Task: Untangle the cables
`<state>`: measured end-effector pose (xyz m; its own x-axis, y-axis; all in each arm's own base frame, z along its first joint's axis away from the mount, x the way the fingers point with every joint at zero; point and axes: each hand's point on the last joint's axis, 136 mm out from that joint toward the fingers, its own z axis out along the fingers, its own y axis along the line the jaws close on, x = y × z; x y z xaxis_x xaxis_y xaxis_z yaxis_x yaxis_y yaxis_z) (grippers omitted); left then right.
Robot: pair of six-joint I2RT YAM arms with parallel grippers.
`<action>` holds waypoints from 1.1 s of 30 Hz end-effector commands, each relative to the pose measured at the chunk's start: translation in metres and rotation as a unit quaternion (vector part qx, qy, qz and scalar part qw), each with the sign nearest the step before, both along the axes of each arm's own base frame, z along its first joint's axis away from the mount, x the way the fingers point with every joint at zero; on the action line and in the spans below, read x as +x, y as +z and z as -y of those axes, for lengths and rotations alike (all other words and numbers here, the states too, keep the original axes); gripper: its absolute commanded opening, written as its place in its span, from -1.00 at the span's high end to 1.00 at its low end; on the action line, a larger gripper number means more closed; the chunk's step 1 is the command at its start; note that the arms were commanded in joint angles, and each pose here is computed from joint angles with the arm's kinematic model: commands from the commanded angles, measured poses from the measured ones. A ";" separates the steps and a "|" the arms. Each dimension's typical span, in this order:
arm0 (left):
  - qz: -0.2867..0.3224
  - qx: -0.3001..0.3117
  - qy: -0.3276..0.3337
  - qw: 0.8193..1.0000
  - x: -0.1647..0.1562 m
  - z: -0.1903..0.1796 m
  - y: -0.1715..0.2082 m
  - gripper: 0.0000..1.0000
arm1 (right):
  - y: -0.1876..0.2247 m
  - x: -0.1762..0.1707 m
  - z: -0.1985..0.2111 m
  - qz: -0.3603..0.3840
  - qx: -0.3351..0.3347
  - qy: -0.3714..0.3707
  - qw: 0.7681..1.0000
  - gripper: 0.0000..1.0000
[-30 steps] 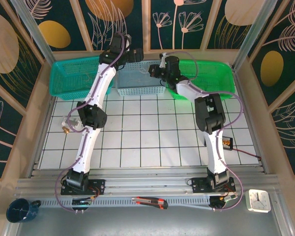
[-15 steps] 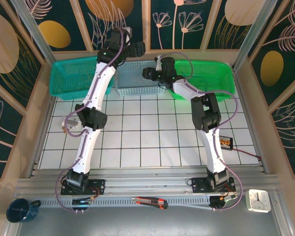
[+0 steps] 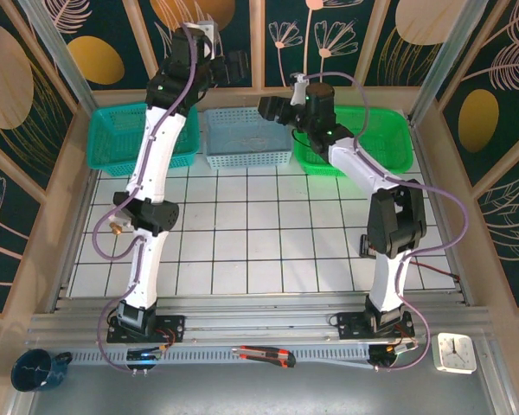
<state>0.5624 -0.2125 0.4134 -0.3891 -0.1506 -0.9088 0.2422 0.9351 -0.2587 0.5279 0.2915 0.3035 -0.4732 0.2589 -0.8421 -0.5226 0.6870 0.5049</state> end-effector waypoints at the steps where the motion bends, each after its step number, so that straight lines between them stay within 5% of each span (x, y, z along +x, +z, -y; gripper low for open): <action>1: 0.015 0.027 0.011 0.999 -0.036 -0.019 0.037 -0.98 | -0.028 0.020 -0.011 -0.033 0.009 0.013 0.999 -0.45; 9: 0.011 0.080 0.021 0.997 -0.084 -0.048 0.029 -0.98 | -0.091 0.069 -0.050 -0.102 0.046 0.040 0.993 -0.29; 13: 0.076 0.024 0.055 0.995 -0.113 -0.076 0.016 -0.98 | -0.123 0.084 -0.066 -0.126 0.059 0.048 0.989 -0.27; 20: 0.075 -0.026 0.079 0.994 -0.137 -0.097 -0.031 -0.98 | -0.159 0.100 -0.079 -0.141 0.098 0.050 0.984 -0.16; 25: 0.068 -0.035 0.093 0.993 -0.142 -0.105 -0.063 -0.98 | -0.144 0.097 -0.092 -0.112 0.116 0.078 0.984 -0.16; 33: 0.093 -0.046 0.169 0.980 -0.152 -0.164 -0.120 -0.98 | -0.060 0.062 -0.086 -0.030 0.100 0.099 0.990 -0.44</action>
